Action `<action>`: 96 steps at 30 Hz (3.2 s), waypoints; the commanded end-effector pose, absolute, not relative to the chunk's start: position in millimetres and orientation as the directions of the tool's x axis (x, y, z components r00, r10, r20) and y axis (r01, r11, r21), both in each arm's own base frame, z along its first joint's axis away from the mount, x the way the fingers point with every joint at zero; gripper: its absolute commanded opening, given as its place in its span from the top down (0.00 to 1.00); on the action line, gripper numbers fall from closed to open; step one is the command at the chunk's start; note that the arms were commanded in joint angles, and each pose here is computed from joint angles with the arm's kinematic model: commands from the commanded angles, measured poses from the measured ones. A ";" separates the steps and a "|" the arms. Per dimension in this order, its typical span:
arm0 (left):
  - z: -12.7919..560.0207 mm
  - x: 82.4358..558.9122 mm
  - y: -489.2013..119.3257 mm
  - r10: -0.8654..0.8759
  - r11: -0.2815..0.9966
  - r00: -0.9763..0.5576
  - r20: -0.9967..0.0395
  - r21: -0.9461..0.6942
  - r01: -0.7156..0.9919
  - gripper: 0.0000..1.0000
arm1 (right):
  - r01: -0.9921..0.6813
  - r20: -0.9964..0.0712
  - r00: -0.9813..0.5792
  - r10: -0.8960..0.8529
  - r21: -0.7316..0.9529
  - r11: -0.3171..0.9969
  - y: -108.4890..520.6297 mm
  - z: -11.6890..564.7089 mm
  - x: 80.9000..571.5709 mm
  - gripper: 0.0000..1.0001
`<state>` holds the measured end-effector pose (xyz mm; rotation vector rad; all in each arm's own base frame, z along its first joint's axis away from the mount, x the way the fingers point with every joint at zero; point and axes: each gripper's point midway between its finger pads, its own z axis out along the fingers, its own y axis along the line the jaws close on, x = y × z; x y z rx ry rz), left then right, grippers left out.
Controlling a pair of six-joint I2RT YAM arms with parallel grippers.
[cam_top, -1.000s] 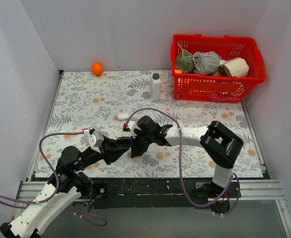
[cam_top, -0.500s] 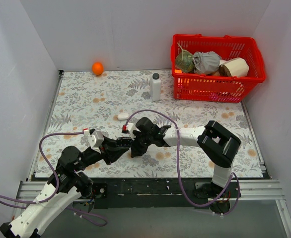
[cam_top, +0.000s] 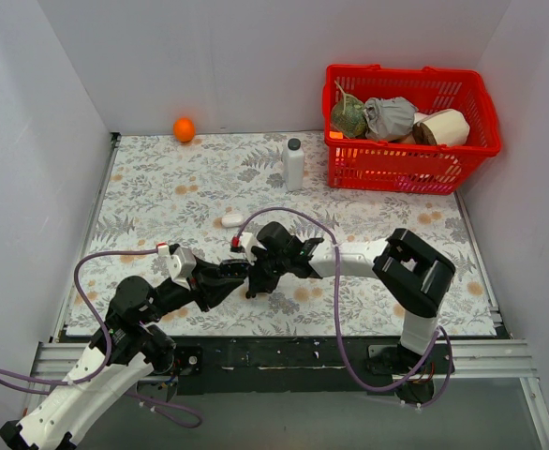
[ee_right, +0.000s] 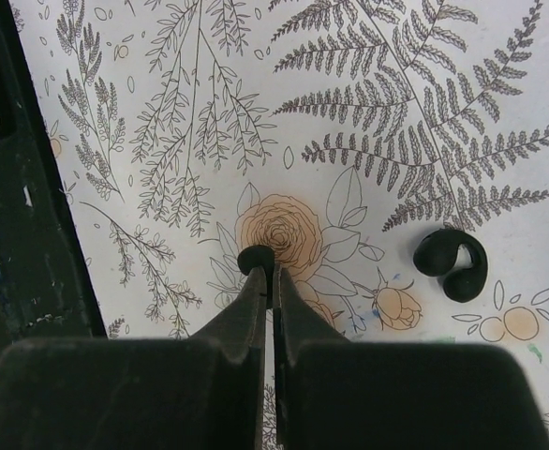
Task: Insert the wireless bluetooth earbuds into the charging case
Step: Pick up the earbud from the center of the board, then place the earbud in the charging case.
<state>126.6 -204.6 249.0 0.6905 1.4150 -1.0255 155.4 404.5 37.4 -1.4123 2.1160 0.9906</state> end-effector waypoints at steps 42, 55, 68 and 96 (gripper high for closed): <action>285.4 136.4 -284.7 -0.228 -0.001 -0.137 -0.964 -0.141 0.990 1.00 | -0.974 -0.992 0.033 -0.123 -0.059 0.217 296.5 352.5 115.6 0.99; 298.6 138.5 -284.4 -0.277 -0.001 -0.140 -0.951 -0.145 0.989 1.00 | -0.982 -0.989 0.007 -0.148 -0.035 0.188 302.7 330.3 110.5 0.99; 300.3 138.1 -284.6 -0.287 -0.008 -0.156 -0.945 -0.160 0.987 1.00 | -0.979 -0.990 -0.003 -0.138 -0.025 0.203 309.5 321.7 114.6 0.99; 307.9 144.2 -281.3 -0.333 0.037 -0.143 -0.932 -0.164 0.986 1.00 | -0.957 -0.989 -0.008 -0.148 -0.036 0.287 308.3 310.1 126.0 0.93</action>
